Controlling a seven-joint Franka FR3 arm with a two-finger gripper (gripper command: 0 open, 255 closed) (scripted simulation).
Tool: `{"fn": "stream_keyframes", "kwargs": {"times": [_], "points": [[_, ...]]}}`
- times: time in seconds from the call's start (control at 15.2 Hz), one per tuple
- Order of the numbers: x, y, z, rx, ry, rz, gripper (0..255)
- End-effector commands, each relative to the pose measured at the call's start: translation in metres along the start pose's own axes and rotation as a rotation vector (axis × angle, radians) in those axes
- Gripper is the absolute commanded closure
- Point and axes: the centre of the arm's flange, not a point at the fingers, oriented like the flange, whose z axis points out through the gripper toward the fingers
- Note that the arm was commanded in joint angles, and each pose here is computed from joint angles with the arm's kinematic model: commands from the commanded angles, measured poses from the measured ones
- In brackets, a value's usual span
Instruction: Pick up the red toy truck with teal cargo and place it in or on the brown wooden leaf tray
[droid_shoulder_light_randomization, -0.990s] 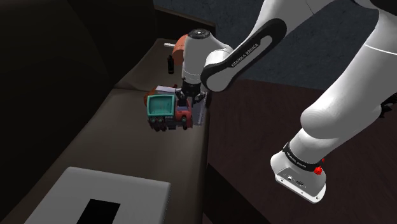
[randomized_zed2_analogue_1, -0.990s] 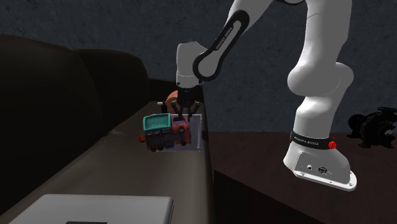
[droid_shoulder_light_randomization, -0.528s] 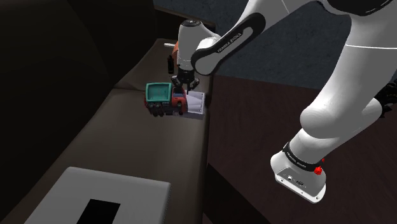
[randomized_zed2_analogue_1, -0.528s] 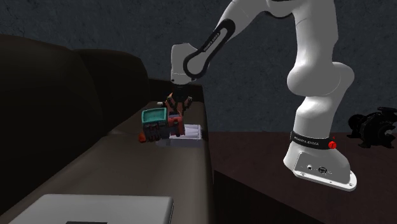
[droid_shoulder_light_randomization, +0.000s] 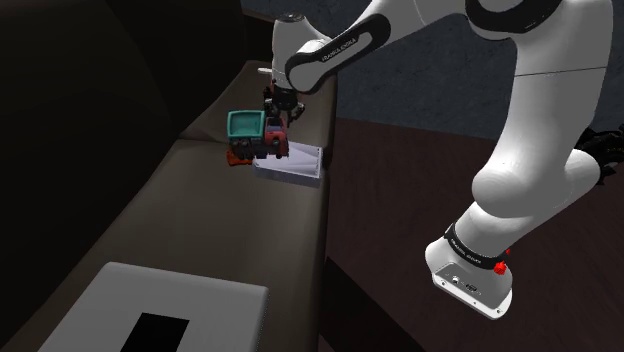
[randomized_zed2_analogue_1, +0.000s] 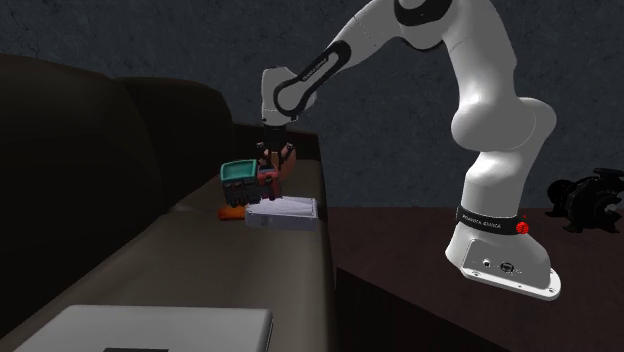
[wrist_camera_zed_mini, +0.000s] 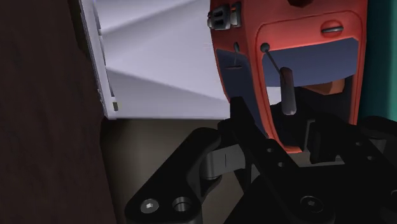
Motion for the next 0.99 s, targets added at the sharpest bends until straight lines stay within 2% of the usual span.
{"fn": "stream_keyframes", "kwargs": {"times": [0.0, 0.53, 0.92], "points": [[0.026, -0.009, 0.003, 0.003, 0.004, 0.0, 255], [0.125, -0.039, 0.012, 0.003, 0.004, 0.0, 255], [0.121, -0.037, 0.043, 0.003, 0.004, 0.0, 255]]}}
